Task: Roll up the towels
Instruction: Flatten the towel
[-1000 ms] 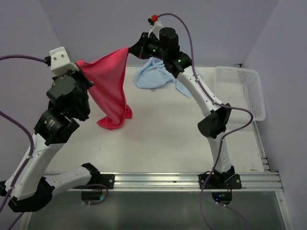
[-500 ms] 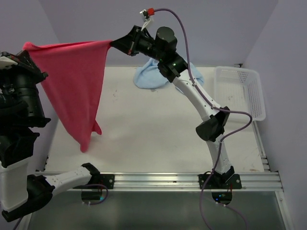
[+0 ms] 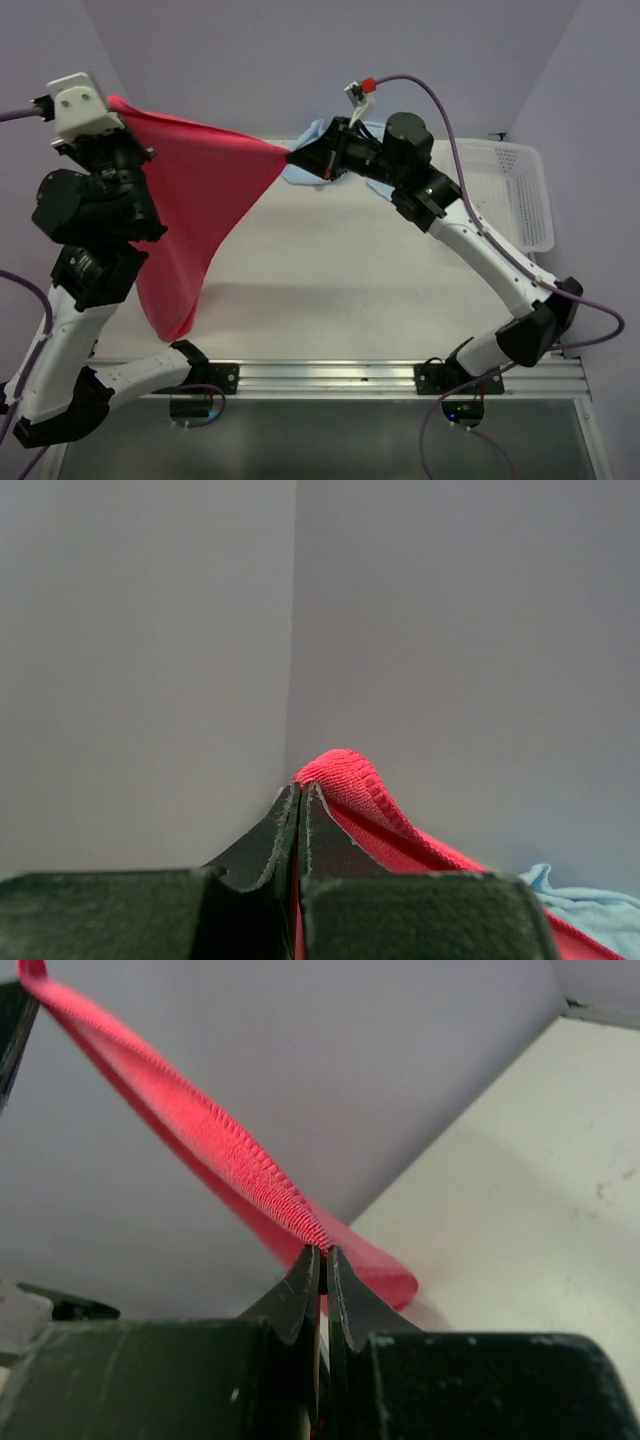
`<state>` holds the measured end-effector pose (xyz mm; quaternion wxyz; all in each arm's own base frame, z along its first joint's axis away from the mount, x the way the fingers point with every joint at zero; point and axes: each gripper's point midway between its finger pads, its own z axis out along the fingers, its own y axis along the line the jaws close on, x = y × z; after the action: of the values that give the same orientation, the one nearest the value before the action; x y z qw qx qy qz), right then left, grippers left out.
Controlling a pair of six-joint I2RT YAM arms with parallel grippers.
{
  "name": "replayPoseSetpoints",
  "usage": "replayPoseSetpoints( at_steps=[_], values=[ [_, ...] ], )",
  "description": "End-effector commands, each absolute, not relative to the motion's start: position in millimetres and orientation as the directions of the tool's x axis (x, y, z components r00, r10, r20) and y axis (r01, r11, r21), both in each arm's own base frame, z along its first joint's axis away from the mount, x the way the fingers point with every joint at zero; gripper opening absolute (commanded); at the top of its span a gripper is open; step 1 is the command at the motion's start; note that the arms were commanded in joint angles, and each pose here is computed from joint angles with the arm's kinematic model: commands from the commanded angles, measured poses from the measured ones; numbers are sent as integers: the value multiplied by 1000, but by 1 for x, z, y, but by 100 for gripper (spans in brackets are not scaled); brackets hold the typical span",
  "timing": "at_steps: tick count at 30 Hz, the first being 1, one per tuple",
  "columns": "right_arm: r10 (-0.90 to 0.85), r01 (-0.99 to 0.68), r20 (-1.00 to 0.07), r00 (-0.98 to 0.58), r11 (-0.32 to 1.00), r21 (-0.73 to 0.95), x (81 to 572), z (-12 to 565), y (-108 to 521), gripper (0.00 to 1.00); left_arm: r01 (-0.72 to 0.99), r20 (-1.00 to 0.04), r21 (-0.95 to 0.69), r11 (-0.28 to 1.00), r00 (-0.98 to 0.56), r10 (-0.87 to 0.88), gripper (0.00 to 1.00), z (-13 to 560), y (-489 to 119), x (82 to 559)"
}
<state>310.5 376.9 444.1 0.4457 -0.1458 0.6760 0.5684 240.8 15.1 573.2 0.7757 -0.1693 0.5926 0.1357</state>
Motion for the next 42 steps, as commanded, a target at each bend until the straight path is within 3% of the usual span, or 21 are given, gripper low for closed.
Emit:
replayPoseSetpoints(
  at_steps=[1,8,12,16,17,18,22,24,27,28,29,31,33,34,35,42],
  values=[
    [323,-717,-811,-488,383,583,284,437,337,0,-409,-949,-126,904,316,10,0,577,-5,268],
    [325,-616,-794,-513,505,605,256,382,290,0,-217,-958,-35,975,286,29,0,546,-97,357],
    [354,-498,-779,-518,616,611,252,350,258,0,-94,-977,39,995,203,58,0,500,-168,426],
    [405,-248,-769,-495,782,572,253,311,200,0,84,-989,22,996,147,10,0,457,-238,477],
    [448,-153,-785,-428,820,552,256,311,173,0,127,-988,5,992,151,-14,0,457,-252,483],
    [452,-93,-785,-423,840,534,256,296,161,0,199,-995,29,980,97,9,10,426,-278,500],
    [492,88,-776,-395,861,501,252,262,117,0,340,-999,-7,940,-42,7,88,369,-332,521],
    [502,140,-755,-422,859,493,253,241,109,0,316,-990,-14,949,-138,31,94,344,-331,523],
    [505,183,-724,-470,858,479,256,213,105,0,279,-988,-38,959,-153,5,95,353,-303,499],
    [515,185,-720,-465,852,490,259,211,106,0,243,-977,-54,968,-213,-1,96,326,-286,493],
    [517,188,-717,-468,851,491,261,207,106,0,232,-981,-100,968,-186,-56,96,356,-265,474],
    [508,177,-712,-484,854,489,267,199,112,0,171,-954,-176,970,-272,-125,95,326,-225,459],
    [506,174,-710,-489,855,489,271,199,114,0,148,-940,-262,954,-265,-217,94,342,-188,429],
    [501,177,-708,-499,858,482,274,196,116,0,101,-916,-281,954,-326,-235,93,309,-168,419],
    [500,177,-707,-501,858,482,275,196,117,0,85,-918,-298,951,-299,-261,92,319,-151,400],
    [494,163,-704,-510,860,484,281,199,119,0,-127,-778,-346,930,-516,-359,74,200,-115,318]
  ],
)
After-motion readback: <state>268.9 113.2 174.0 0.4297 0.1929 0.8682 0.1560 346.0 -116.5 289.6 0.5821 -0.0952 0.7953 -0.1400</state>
